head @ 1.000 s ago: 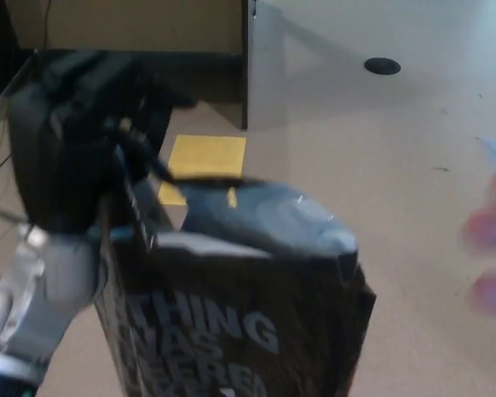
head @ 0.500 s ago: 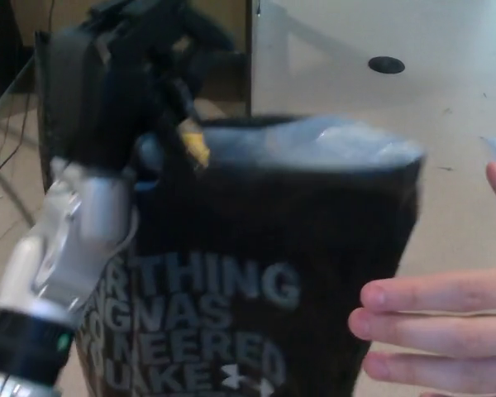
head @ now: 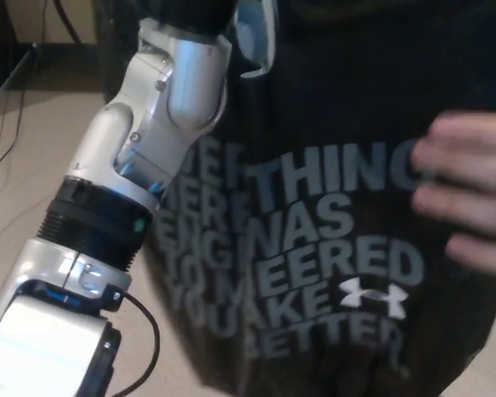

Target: A person is holding a plastic bag and the robot extends its left hand to grab the bag by hooking its thumb into the holes at the top and brings its hand down by its side. Then it extends its arm again to hand the plastic bag back to the person.

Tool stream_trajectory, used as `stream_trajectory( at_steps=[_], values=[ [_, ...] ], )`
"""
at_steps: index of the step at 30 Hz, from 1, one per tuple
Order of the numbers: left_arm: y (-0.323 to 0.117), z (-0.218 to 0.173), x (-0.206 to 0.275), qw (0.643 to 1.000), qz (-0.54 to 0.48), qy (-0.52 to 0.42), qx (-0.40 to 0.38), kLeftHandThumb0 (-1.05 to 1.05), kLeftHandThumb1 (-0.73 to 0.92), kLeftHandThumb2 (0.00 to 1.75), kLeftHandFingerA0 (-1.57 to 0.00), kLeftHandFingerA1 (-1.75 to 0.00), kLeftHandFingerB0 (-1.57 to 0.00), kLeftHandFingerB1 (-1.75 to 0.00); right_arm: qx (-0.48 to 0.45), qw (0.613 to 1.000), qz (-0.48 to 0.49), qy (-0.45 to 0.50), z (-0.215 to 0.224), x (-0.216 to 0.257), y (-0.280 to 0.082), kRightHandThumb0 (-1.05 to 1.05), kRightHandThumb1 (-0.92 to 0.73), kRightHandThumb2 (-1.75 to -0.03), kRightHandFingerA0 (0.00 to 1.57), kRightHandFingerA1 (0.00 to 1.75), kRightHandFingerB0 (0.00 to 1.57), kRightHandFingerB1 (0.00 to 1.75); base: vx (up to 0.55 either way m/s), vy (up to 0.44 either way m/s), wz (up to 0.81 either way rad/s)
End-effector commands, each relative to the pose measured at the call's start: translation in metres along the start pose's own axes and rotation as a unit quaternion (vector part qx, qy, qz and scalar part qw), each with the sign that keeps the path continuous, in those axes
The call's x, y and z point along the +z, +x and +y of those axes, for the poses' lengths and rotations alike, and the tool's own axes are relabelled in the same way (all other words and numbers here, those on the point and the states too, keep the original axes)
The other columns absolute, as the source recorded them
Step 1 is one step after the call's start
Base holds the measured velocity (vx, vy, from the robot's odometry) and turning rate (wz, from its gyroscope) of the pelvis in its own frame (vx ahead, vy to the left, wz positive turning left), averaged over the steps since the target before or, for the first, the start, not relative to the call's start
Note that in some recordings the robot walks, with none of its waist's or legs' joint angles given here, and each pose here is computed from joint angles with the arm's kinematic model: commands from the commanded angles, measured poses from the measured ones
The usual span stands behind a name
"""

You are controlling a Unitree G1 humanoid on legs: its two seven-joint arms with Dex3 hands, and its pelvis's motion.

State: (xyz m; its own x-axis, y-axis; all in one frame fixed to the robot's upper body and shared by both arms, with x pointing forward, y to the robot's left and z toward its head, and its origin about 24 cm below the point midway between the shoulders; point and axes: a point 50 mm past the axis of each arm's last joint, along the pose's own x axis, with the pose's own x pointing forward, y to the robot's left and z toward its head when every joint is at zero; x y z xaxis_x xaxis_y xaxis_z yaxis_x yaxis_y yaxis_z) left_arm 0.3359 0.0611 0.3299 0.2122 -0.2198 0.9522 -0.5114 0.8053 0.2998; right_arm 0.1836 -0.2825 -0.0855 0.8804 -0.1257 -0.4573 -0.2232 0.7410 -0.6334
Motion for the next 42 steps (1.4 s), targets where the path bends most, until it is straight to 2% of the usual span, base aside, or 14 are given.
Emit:
stream_trajectory(
  at_steps=[1,2,11,12,20,23,24,25,27,28,29,30,40,42],
  values=[
    [0.000,-0.002,0.004,1.000,0.004,0.008,0.007,-0.10,0.62,0.81,-1.10,-1.59,-0.84,-1.15,0.003,1.000,0.019,-0.004,0.001,-0.009,-0.005,-0.30,-0.67,-0.60,0.80,0.74,0.58,0.42,0.00,0.000,0.00],
    [0.000,-0.003,0.005,1.000,0.005,0.006,0.004,-0.12,0.70,0.76,-0.93,-1.67,-0.79,-1.13,0.002,1.000,0.018,-0.004,0.001,-0.009,-0.005,-0.29,-0.67,-0.60,0.80,0.73,0.59,0.43,0.00,0.000,0.00],
    [-0.001,-0.013,0.021,1.000,-0.010,-0.010,-0.011,-0.09,0.64,0.71,-0.91,-1.72,-0.71,-1.28,-0.004,1.000,0.010,-0.007,-0.004,-0.004,-0.002,-0.29,-0.69,-0.61,0.79,0.65,0.60,0.43,0.00,0.000,0.00],
    [-0.002,-0.015,0.022,1.000,-0.010,-0.016,-0.014,-0.13,0.54,0.93,-1.24,-1.39,-0.78,-1.13,-0.004,1.000,0.010,-0.005,-0.004,-0.004,-0.002,-0.30,-0.69,-0.60,0.80,0.77,0.61,0.43,0.00,0.000,0.00],
    [-0.006,-0.020,0.025,1.000,-0.015,-0.014,-0.017,-0.13,0.54,0.96,-1.19,-1.34,-0.79,-1.09,-0.004,1.000,0.006,-0.002,-0.004,-0.003,-0.002,-0.28,-0.68,-0.60,0.79,0.69,0.61,0.43,0.00,0.000,0.00],
    [-0.006,-0.020,0.025,1.000,-0.016,-0.019,-0.014,-0.12,0.53,0.96,-1.20,-1.36,-0.80,-1.12,-0.005,1.000,0.008,0.002,-0.004,-0.003,-0.001,-0.28,-0.68,-0.60,0.80,0.74,0.61,0.43,0.00,0.000,0.00],
    [-0.006,-0.020,0.025,1.000,-0.015,-0.018,-0.015,-0.08,0.64,0.79,-0.90,-1.69,-0.72,-1.22,-0.005,1.000,0.007,0.001,-0.004,-0.003,-0.002,-0.28,-0.68,-0.60,0.81,0.72,0.61,0.44,0.00,0.000,0.00],
    [-0.006,-0.020,0.025,1.000,-0.014,-0.016,-0.016,-0.08,0.64,0.79,-0.90,-1.69,-0.72,-1.22,-0.005,1.000,0.006,-0.001,-0.004,-0.003,-0.002,-0.28,-0.68,-0.60,0.81,0.72,0.61,0.44,0.00,0.000,0.00],
    [-0.007,-0.018,0.024,1.000,-0.008,-0.015,-0.013,-0.26,0.68,0.61,-0.82,-1.26,-0.58,-0.47,-0.005,1.000,0.005,-0.001,-0.005,-0.003,-0.002,-0.29,-0.67,-0.60,0.81,0.75,0.59,0.43,0.00,0.000,0.00],
    [-0.008,-0.018,0.023,1.000,-0.005,-0.012,-0.013,-0.26,0.68,0.61,-0.82,-1.26,-0.58,-0.47,-0.005,1.000,0.003,0.000,-0.005,-0.003,-0.002,-0.29,-0.67,-0.60,0.81,0.75,0.59,0.43,0.00,0.000,0.00],
    [-0.011,-0.019,0.020,0.999,0.014,-0.003,-0.036,-0.45,0.62,0.59,-0.53,-0.41,-0.29,-0.30,-0.004,1.000,0.005,0.001,-0.004,-0.003,-0.001,-0.29,-0.69,-0.60,0.80,0.72,0.61,0.43,0.00,0.000,0.00],
    [-0.013,-0.019,0.016,0.996,0.043,0.001,-0.078,-0.70,0.44,0.83,-0.01,-0.23,0.00,-0.15,-0.005,1.000,0.004,0.000,-0.004,-0.002,-0.001,-0.28,-0.68,-0.60,0.81,0.71,0.61,0.44,0.00,0.000,0.00],
    [-0.029,-0.014,0.008,0.979,0.077,0.022,-0.189,-0.79,0.45,0.83,0.00,0.00,0.00,-0.03,-0.002,1.000,0.008,-0.006,-0.005,-0.003,-0.001,-0.29,-0.69,-0.60,0.80,0.72,0.61,0.43,0.00,0.000,0.00],
    [-0.031,-0.013,0.008,0.977,0.079,0.023,-0.195,-0.83,0.50,0.55,0.00,0.00,0.00,0.00,-0.003,1.000,0.008,-0.004,-0.003,-0.004,-0.002,-0.29,-0.67,-0.60,0.81,0.75,0.60,0.43,0.00,0.000,0.00]
  ],
)
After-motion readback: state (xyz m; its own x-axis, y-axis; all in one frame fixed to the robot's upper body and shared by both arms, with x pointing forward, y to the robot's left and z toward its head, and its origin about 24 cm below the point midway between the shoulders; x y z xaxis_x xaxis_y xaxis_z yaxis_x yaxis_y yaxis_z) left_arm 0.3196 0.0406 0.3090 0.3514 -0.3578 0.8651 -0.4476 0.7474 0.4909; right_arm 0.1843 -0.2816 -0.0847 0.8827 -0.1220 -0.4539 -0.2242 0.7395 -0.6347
